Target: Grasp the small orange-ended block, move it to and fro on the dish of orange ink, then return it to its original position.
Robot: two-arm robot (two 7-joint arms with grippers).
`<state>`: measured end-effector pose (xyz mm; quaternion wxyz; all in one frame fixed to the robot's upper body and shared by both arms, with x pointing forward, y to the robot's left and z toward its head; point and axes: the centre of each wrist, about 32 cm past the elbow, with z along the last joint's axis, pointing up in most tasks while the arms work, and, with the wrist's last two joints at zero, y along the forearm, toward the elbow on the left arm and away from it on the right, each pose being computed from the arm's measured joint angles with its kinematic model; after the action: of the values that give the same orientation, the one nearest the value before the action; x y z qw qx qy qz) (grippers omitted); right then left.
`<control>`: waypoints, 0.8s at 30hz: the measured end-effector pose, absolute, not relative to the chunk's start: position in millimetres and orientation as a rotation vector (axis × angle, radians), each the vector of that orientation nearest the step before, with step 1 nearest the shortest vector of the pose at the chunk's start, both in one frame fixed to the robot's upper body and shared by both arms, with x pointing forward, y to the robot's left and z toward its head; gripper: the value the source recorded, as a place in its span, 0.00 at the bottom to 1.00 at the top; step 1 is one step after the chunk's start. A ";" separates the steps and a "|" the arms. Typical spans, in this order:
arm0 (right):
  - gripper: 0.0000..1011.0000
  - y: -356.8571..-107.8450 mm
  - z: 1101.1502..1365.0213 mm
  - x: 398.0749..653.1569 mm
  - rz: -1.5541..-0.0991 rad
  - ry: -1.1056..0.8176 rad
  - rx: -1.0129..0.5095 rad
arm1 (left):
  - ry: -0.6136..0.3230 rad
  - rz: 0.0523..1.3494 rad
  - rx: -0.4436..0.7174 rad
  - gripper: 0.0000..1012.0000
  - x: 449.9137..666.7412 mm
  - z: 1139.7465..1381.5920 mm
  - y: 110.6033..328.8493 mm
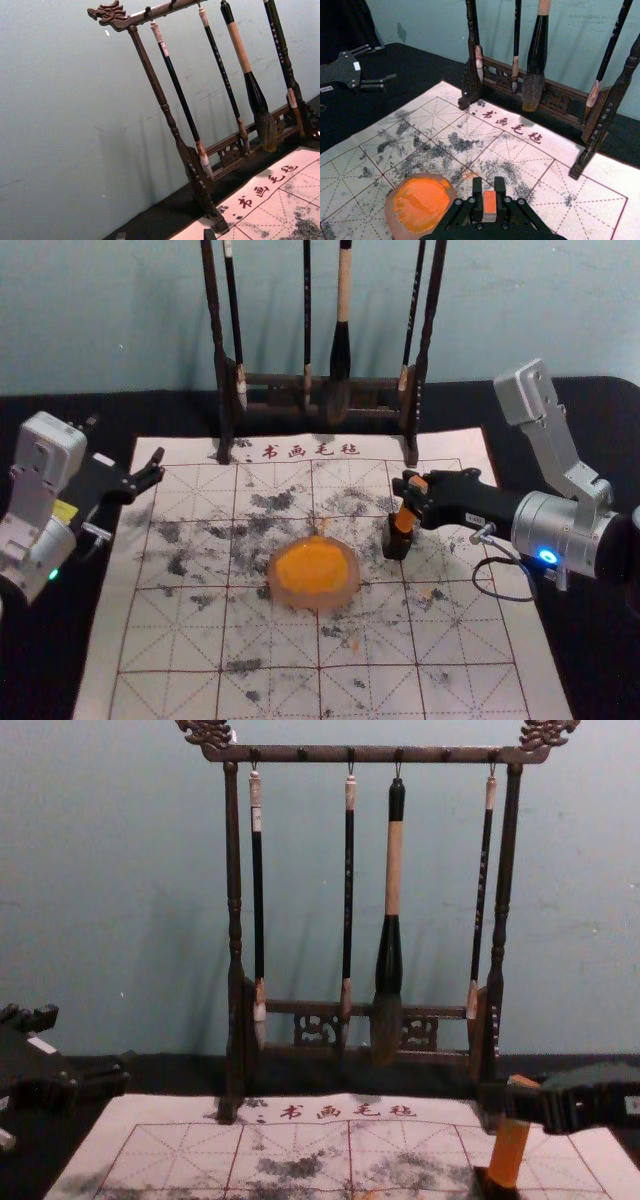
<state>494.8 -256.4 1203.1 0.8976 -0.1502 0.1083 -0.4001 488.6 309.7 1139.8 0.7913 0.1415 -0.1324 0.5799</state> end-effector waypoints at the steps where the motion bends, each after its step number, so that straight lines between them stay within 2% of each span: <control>1: 0.13 -256.2 1202.7 494.6 -0.829 0.225 -0.311 | -0.285 1.248 0.304 0.99 488.6 1139.8 309.7; 24: 0.13 -255.5 1197.6 494.5 -0.848 0.232 -0.323 | -0.285 1.248 0.304 0.99 488.6 1139.8 309.7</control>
<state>494.5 -255.5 1197.6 0.8924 -0.1555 0.1120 -0.4085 488.6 309.7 1139.8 0.7913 0.1415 -0.1325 0.5799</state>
